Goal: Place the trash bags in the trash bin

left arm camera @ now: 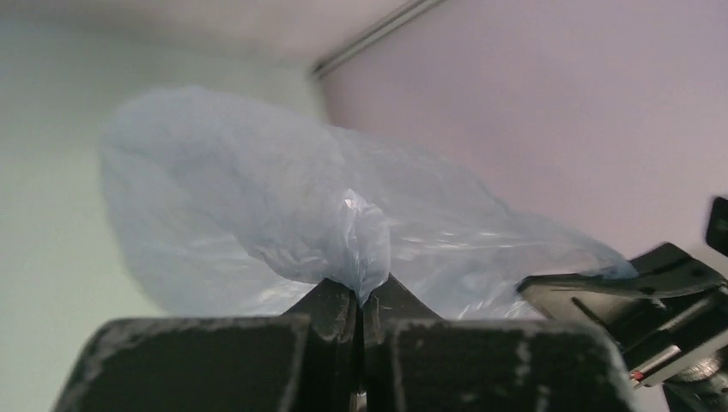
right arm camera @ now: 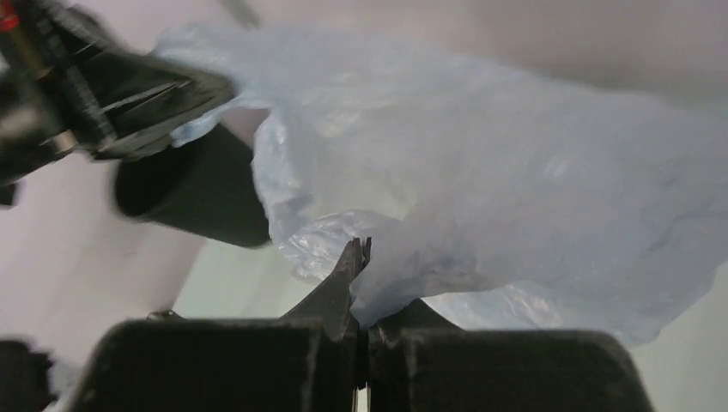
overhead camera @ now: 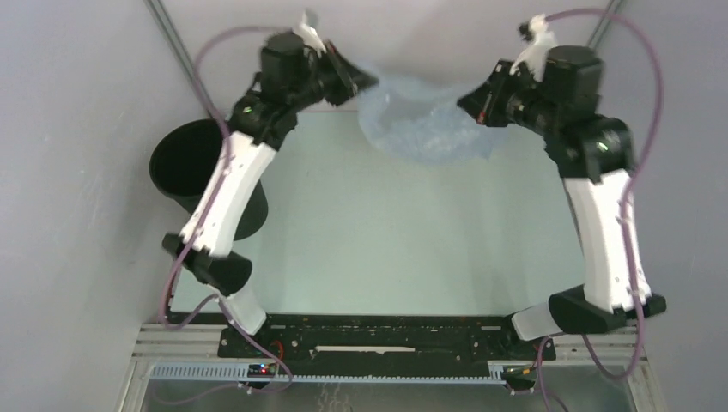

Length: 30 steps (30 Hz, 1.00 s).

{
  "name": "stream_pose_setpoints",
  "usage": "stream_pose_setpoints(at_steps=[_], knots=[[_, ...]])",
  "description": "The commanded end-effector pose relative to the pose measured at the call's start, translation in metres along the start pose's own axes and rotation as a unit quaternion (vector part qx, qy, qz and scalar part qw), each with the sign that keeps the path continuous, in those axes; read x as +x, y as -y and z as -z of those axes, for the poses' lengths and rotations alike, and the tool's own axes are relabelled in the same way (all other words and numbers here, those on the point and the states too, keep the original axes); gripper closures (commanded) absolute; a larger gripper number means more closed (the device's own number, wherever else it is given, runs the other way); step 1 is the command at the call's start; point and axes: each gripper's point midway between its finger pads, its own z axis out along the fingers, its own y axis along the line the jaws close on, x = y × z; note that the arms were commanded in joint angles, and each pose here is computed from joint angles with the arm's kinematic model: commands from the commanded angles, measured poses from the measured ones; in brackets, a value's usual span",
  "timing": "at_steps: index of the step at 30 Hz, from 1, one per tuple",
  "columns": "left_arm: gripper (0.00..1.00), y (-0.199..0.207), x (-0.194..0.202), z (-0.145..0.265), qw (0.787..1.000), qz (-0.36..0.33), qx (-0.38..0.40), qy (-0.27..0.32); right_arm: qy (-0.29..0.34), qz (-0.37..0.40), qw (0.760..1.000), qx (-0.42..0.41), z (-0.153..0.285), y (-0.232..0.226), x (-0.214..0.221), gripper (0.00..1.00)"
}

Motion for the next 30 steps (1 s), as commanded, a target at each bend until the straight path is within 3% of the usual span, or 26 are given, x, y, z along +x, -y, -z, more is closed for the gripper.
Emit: stream_pose_setpoints(at_steps=[1,4,6,10,12,14,17,21,26,30], knots=[[1.00,0.139,-0.029,0.143,0.963,-0.174,0.128,0.161,0.150,0.126,0.974,-0.115,0.138,-0.087,-0.044,1.00],[1.00,0.085,-0.006,0.142,0.970,-0.153,0.084,0.169,0.154,0.118,0.972,-0.131,0.125,-0.077,-0.017,1.00],[1.00,0.019,0.019,0.121,0.980,-0.123,0.023,0.152,0.100,0.089,0.985,-0.108,0.085,-0.046,0.029,1.00],[1.00,-0.134,0.114,0.083,0.993,-0.020,-0.115,0.010,-0.110,0.035,0.992,-0.042,0.017,0.029,0.174,1.00],[1.00,-0.175,0.156,0.084,0.988,0.013,-0.146,-0.044,-0.208,0.015,0.978,-0.009,0.010,0.057,0.242,1.00],[1.00,-0.192,0.181,0.090,0.986,0.032,-0.152,-0.061,-0.270,0.014,0.963,0.005,0.017,0.069,0.294,1.00],[1.00,-0.190,0.188,0.097,0.989,0.036,-0.137,-0.054,-0.251,0.038,0.967,-0.015,0.027,0.056,0.304,1.00],[1.00,-0.166,0.172,0.092,0.992,0.025,-0.113,-0.046,-0.188,0.022,0.981,-0.033,0.027,0.039,0.263,1.00],[1.00,-0.059,0.095,0.084,0.999,-0.030,-0.022,-0.010,-0.123,0.039,0.991,-0.039,0.029,0.019,0.163,1.00],[1.00,0.071,0.018,0.116,0.989,-0.084,0.105,0.057,-0.020,0.092,0.995,-0.044,0.074,-0.021,0.058,1.00]])
